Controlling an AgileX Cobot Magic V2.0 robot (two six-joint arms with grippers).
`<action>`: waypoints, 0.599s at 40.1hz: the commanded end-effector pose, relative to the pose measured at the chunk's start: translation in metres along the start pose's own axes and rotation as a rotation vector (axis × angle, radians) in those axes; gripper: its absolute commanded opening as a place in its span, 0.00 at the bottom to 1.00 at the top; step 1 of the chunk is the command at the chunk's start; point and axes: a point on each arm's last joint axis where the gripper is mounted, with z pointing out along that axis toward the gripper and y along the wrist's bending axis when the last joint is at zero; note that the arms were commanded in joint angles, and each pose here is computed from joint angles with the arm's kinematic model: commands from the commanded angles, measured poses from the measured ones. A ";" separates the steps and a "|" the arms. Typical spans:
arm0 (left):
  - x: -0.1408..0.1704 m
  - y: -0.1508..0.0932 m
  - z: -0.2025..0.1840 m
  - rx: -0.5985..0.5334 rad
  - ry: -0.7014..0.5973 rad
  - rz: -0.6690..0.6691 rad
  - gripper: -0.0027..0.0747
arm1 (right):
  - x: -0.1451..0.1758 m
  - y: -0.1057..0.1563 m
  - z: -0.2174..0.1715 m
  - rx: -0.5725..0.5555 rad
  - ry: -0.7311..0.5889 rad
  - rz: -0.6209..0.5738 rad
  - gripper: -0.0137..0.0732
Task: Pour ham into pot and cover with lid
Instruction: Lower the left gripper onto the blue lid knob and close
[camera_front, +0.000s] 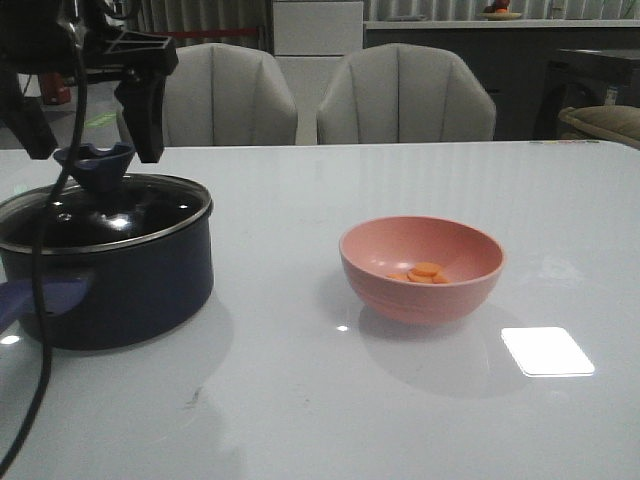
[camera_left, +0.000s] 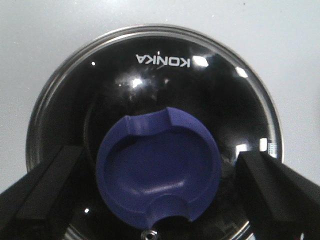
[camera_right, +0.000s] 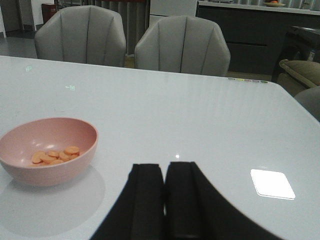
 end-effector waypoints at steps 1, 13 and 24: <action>-0.007 -0.003 -0.021 0.032 -0.077 -0.015 0.84 | -0.011 0.000 -0.002 0.005 -0.115 -0.013 0.33; -0.008 -0.003 -0.020 0.036 -0.088 -0.015 0.73 | -0.011 0.000 -0.002 0.005 -0.116 -0.013 0.33; -0.008 -0.005 -0.009 0.031 -0.057 -0.016 0.57 | -0.011 0.000 -0.002 0.005 -0.116 -0.013 0.33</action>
